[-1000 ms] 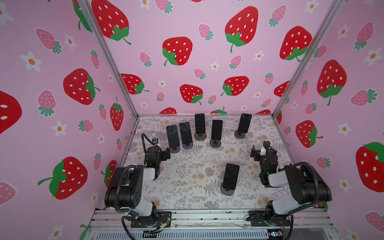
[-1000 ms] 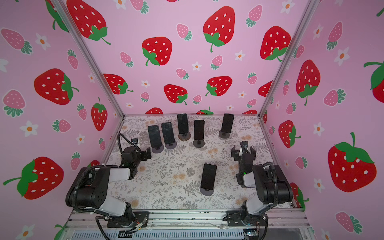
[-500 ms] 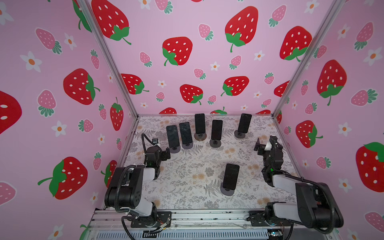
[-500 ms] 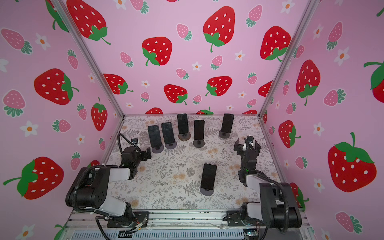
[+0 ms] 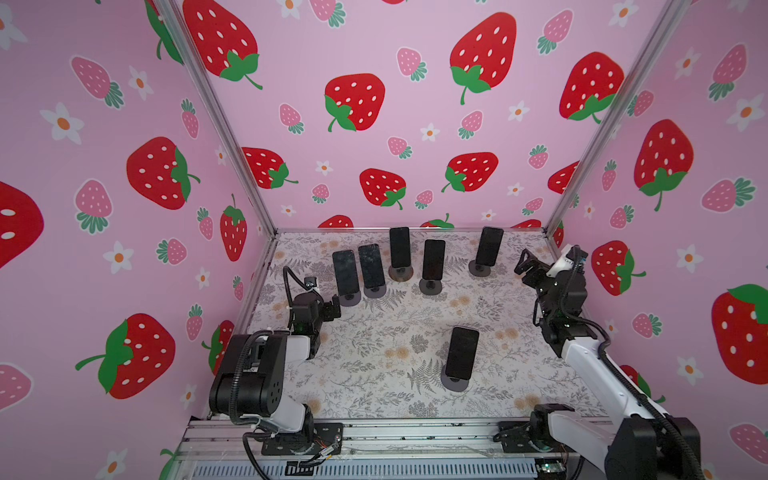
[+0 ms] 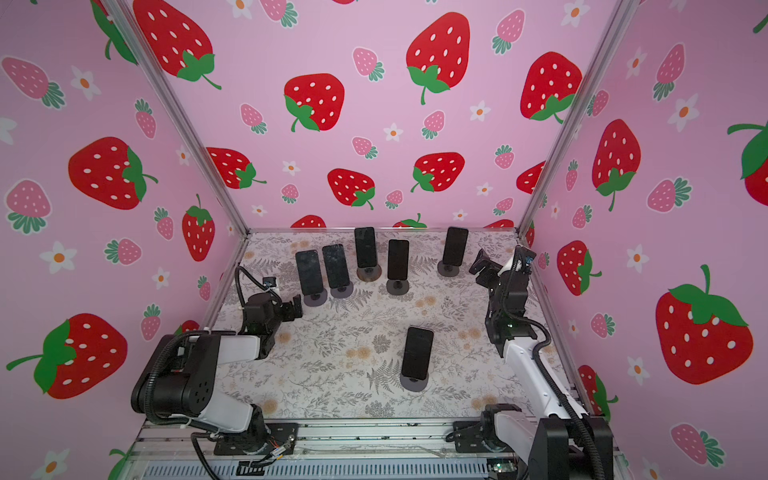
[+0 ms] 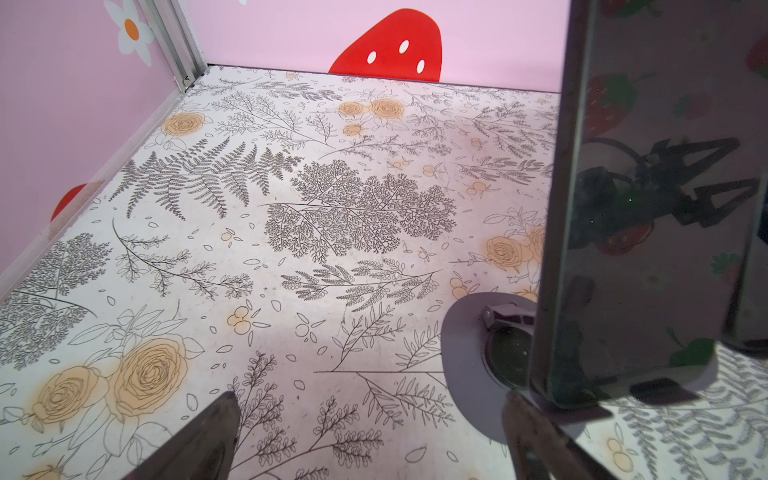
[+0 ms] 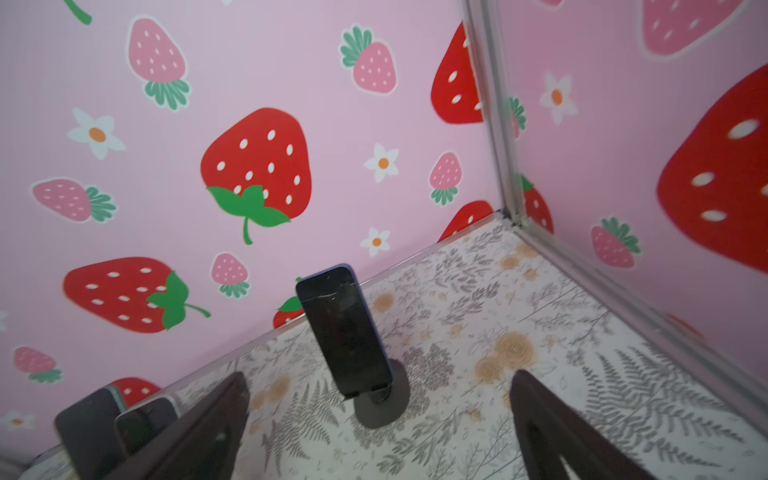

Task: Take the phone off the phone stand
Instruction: 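Swing the right gripper over the pink-cased phone on the nearest stand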

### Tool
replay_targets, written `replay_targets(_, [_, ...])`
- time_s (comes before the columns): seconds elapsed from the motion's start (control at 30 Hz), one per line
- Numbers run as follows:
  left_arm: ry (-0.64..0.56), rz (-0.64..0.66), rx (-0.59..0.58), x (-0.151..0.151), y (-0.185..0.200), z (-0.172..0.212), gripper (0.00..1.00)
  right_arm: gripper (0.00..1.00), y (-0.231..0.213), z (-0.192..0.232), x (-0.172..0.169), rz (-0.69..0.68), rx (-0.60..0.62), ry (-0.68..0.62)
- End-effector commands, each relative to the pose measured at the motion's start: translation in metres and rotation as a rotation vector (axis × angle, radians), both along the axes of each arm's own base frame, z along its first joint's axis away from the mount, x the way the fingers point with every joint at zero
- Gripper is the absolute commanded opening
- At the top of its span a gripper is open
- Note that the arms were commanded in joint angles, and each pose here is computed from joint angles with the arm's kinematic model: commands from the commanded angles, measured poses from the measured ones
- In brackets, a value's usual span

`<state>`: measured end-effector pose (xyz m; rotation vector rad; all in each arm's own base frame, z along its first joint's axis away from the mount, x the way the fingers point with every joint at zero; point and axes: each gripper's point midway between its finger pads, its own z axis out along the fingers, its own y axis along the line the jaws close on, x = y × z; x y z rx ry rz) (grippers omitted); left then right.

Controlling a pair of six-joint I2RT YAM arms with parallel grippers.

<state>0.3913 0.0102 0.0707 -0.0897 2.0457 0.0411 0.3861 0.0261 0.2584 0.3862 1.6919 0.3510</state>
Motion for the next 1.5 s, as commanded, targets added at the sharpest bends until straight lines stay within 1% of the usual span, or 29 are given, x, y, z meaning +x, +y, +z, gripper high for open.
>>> replay_targets(0.0, [-0.055, 0.018, 0.025, 0.011, 0.005, 0.015, 0.99, 0.98, 0.033, -0.051, 0.000, 0.167, 0.162, 0.257])
replay_targets(0.03, [-0.056, 0.018, 0.026, 0.011, 0.004, 0.016, 0.99, 0.98, 0.040, -0.058, 0.002, 0.196, 0.160, 0.323])
replay_targets(0.13, [-0.059, 0.021, 0.028, 0.011, 0.005, 0.017, 0.99, 1.00, 0.053, -0.068, -0.002, 0.216, 0.122, 0.442])
replay_targets(0.23, [-0.057, 0.023, 0.030, 0.010, 0.005, 0.016, 0.99, 1.00, 0.062, -0.069, -0.014, 0.209, 0.044, 0.527])
replay_targets(0.3, [-0.059, 0.021, 0.031, 0.010, 0.004, 0.016, 0.99, 1.00, 0.067, -0.064, -0.022, 0.198, -0.009, 0.558])
replay_targets(0.37, [-0.058, 0.023, 0.031, 0.010, 0.005, 0.016, 0.99, 1.00, 0.069, -0.066, -0.035, 0.172, -0.047, 0.611])
replay_targets(0.4, [-0.057, 0.021, 0.031, 0.010, 0.004, 0.016, 0.99, 0.99, 0.074, -0.064, -0.040, 0.188, -0.053, 0.629])
replay_targets(0.47, [-0.057, 0.022, 0.031, 0.010, 0.004, 0.016, 0.99, 1.00, 0.097, -0.060, -0.049, 0.289, -0.067, 0.656])
replay_targets(0.53, [-0.058, 0.023, 0.032, 0.011, 0.004, 0.016, 0.99, 1.00, 0.122, -0.062, -0.063, 0.385, -0.088, 0.727])
replay_targets(0.6, [-0.058, 0.023, 0.032, 0.010, 0.005, 0.016, 0.99, 1.00, 0.132, -0.068, -0.077, 0.392, -0.125, 0.794])
replay_targets(0.73, [-0.056, 0.022, 0.031, 0.011, 0.004, 0.015, 0.99, 1.00, 0.146, -0.070, -0.099, 0.401, -0.147, 0.855])
replay_targets(0.83, [-0.057, 0.022, 0.031, 0.011, 0.004, 0.016, 0.99, 1.00, 0.151, -0.065, -0.113, 0.360, -0.201, 0.902])
replay_targets(0.9, [-0.056, 0.022, 0.031, 0.011, 0.005, 0.015, 0.99, 1.00, 0.155, -0.065, -0.120, 0.329, -0.211, 0.918])
replay_targets(1.13, [-0.056, 0.022, 0.031, 0.011, 0.004, 0.015, 0.99, 1.00, 0.156, -0.072, -0.143, 0.198, -0.204, 1.014])
replay_targets(1.2, [-0.056, 0.021, 0.031, 0.011, 0.004, 0.016, 0.99, 1.00, 0.155, -0.078, -0.152, 0.154, -0.173, 1.047])
replay_targets(1.3, [-0.056, 0.022, 0.031, 0.011, 0.004, 0.016, 0.99, 1.00, 0.161, -0.081, -0.160, 0.143, -0.123, 1.053])
replay_targets(1.4, [-0.055, 0.021, 0.031, 0.011, 0.004, 0.016, 0.99, 1.00, 0.155, -0.081, -0.162, 0.097, -0.151, 1.068])
replay_targets(1.47, [-0.054, 0.022, 0.031, 0.011, 0.004, 0.015, 0.99, 1.00, 0.158, -0.082, -0.164, 0.103, -0.169, 1.078])
